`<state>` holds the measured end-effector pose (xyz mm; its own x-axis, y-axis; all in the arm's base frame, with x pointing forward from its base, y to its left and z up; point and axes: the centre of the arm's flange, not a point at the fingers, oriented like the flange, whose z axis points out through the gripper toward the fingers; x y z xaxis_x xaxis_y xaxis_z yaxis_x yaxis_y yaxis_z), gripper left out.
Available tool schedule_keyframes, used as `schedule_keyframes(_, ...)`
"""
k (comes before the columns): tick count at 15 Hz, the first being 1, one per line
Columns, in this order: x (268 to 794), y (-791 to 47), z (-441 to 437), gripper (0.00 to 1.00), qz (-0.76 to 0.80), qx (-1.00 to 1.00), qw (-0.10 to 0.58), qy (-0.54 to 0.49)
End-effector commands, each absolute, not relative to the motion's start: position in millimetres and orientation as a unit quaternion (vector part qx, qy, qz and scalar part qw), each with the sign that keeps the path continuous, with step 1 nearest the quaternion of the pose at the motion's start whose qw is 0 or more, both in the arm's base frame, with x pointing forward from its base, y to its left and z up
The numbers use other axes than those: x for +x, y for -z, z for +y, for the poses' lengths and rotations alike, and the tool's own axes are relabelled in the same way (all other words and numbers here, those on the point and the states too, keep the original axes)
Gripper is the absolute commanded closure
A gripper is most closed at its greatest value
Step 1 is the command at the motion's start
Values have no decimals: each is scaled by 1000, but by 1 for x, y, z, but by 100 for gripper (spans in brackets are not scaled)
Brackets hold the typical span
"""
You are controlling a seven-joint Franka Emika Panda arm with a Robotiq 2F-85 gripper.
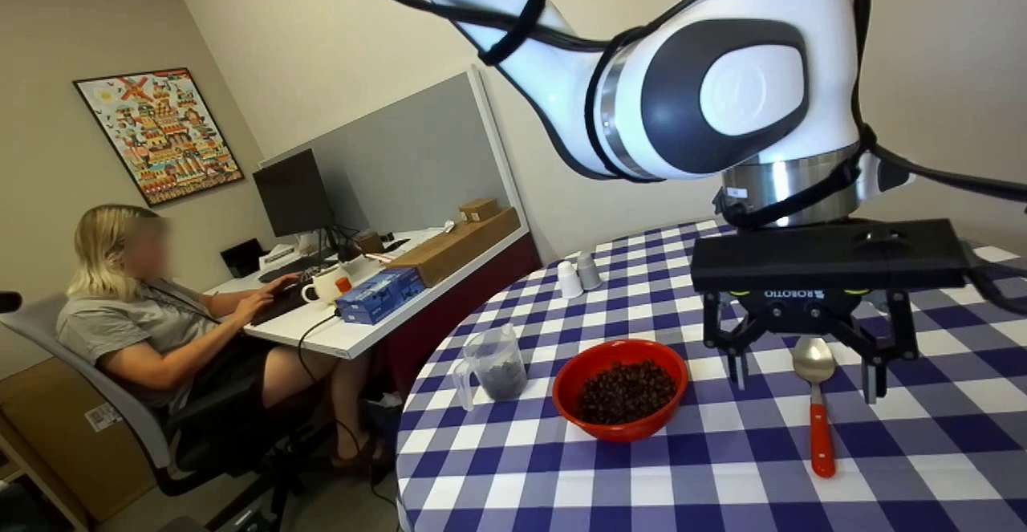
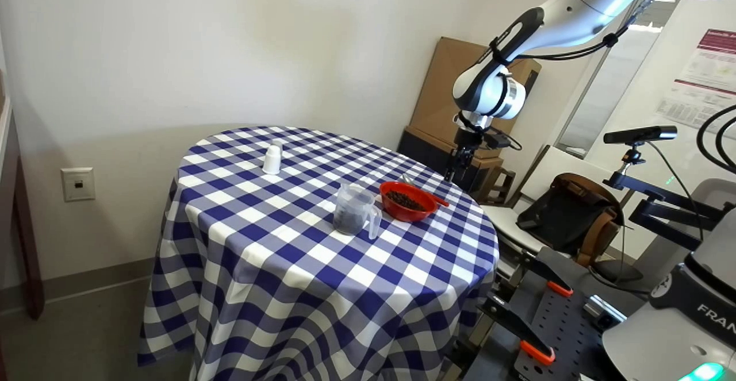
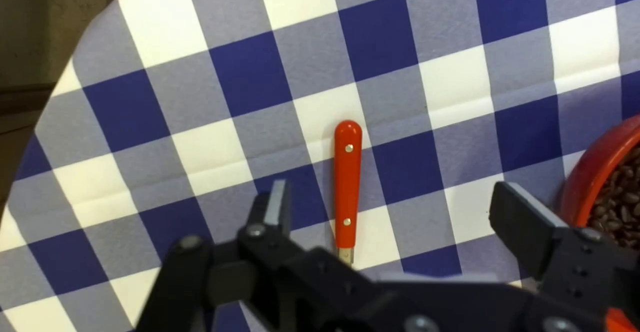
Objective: Use the spoon to transfer beans from the red bowl to the jar
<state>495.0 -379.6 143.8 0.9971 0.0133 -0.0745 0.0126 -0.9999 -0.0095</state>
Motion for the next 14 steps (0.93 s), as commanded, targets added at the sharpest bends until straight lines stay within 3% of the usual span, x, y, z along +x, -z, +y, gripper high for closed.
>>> schedule_keyframes(1, 495, -123, -388, 0, -2, -999, -4, -36)
schedule_keyframes(14, 491, -69, -409, 0, 50, -998, -9, -44)
